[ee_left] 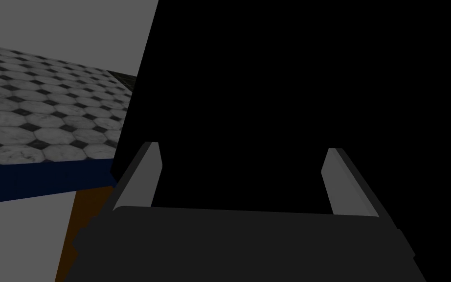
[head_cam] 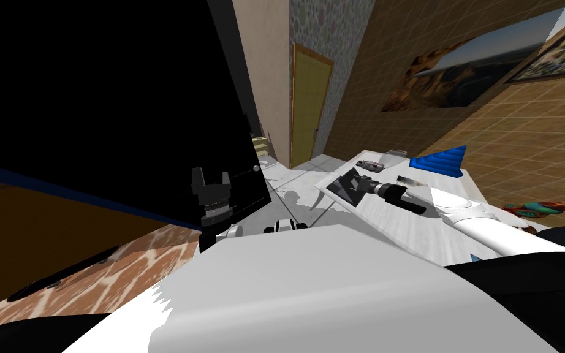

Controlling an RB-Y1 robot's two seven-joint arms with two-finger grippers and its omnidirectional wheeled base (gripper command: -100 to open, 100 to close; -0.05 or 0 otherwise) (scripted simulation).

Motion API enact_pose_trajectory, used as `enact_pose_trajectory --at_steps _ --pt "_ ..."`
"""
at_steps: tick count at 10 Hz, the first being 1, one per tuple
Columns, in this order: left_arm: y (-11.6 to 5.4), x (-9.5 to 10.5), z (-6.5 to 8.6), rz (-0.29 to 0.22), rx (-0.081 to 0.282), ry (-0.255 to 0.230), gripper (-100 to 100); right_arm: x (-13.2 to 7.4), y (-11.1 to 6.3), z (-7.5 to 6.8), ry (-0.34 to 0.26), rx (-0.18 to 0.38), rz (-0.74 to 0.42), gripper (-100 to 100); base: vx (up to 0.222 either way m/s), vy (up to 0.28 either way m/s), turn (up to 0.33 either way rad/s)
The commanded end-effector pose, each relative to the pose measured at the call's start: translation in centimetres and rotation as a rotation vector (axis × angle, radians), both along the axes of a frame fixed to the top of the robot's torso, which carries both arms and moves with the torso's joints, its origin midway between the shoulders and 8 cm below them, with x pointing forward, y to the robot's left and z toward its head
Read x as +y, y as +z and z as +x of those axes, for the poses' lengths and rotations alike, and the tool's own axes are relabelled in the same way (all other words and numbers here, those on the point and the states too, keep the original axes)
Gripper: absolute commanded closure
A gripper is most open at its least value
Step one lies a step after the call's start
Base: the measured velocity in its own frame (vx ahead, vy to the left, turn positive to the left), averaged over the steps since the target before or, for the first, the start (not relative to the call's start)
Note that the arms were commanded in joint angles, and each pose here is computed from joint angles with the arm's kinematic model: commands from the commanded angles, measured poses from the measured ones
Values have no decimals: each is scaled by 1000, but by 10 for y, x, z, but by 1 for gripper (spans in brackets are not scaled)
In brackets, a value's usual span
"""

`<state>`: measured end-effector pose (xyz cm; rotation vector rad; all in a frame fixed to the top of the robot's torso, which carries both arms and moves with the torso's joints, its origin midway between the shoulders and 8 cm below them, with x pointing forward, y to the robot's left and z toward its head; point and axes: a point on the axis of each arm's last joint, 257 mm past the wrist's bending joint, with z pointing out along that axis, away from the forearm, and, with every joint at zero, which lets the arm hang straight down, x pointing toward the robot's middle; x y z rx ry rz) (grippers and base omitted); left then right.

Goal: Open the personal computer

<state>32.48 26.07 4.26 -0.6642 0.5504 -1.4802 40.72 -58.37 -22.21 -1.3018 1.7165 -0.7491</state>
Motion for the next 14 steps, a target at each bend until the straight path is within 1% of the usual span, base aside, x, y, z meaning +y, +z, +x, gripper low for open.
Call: enact_pose_trajectory --at_steps 1,7,8,9,10,11,13,14 --pt "0 0 0 0 0 0 0 -9 0 -9 8 49 -18 -100 74 44 -17" --pt "0 0 0 0 0 0 0 -33 1 -34 18 172 -63 -100 103 44 -22" --pt "0 0 0 0 0 0 0 -32 2 -31 16 159 -60 -100 44 20 -4" --pt "0 0 0 0 0 0 0 -34 -11 -37 2 162 -59 -100 62 -10 113" --pt "0 0 0 0 0 0 0 -33 -5 -35 9 162 -57 -100 38 -9 34" --pt "0 0 0 0 0 0 0 -34 12 -29 19 160 -60 -100 9 12 -85" --pt "0 0 0 0 0 0 0 -33 34 -20 35 160 -62 -100 8 30 -96" --pt "0 0 0 0 0 0 0 -33 40 -18 39 160 -62 -100 2 31 -54"
